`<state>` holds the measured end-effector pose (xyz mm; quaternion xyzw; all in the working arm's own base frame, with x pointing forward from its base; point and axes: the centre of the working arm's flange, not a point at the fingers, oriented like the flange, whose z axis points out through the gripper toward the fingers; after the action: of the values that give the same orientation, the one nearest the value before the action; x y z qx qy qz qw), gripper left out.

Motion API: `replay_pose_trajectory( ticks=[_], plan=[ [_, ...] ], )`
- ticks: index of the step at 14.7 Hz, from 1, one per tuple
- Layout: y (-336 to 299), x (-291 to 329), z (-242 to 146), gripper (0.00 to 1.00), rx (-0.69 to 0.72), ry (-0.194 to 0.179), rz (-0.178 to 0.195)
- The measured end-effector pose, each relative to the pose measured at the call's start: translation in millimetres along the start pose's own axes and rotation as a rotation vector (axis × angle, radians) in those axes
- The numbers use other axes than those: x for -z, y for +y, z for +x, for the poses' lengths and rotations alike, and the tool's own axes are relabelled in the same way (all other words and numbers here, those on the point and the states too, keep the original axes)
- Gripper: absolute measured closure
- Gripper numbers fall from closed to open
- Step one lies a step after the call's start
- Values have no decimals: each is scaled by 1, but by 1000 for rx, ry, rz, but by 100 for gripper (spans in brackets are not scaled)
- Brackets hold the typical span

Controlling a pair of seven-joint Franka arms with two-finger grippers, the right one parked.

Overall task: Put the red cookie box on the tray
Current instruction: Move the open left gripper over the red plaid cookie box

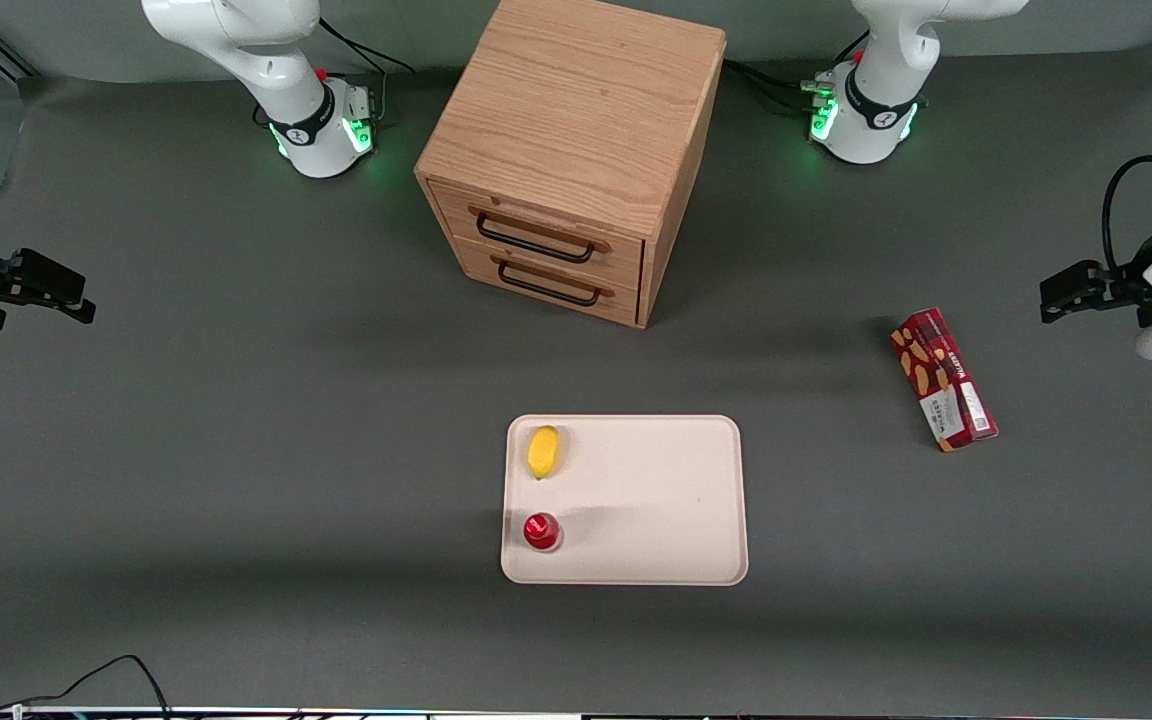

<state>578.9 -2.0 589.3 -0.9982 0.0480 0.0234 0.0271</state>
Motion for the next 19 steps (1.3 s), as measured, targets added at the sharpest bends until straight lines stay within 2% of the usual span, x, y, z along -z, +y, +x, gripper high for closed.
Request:
replay_pose_trajectory(
  ticks=[4,6,9,12,13,19],
  plan=[
    [2,10,1,0,-3,21,2],
    [5,8,3,0,-9,8,2],
    [13,-13,12,0,-21,-41,21],
    [15,-61,30,0,30,-113,35],
    [15,-82,34,0,39,-126,38],
    [-12,-198,26,0,80,-107,34]
  ],
)
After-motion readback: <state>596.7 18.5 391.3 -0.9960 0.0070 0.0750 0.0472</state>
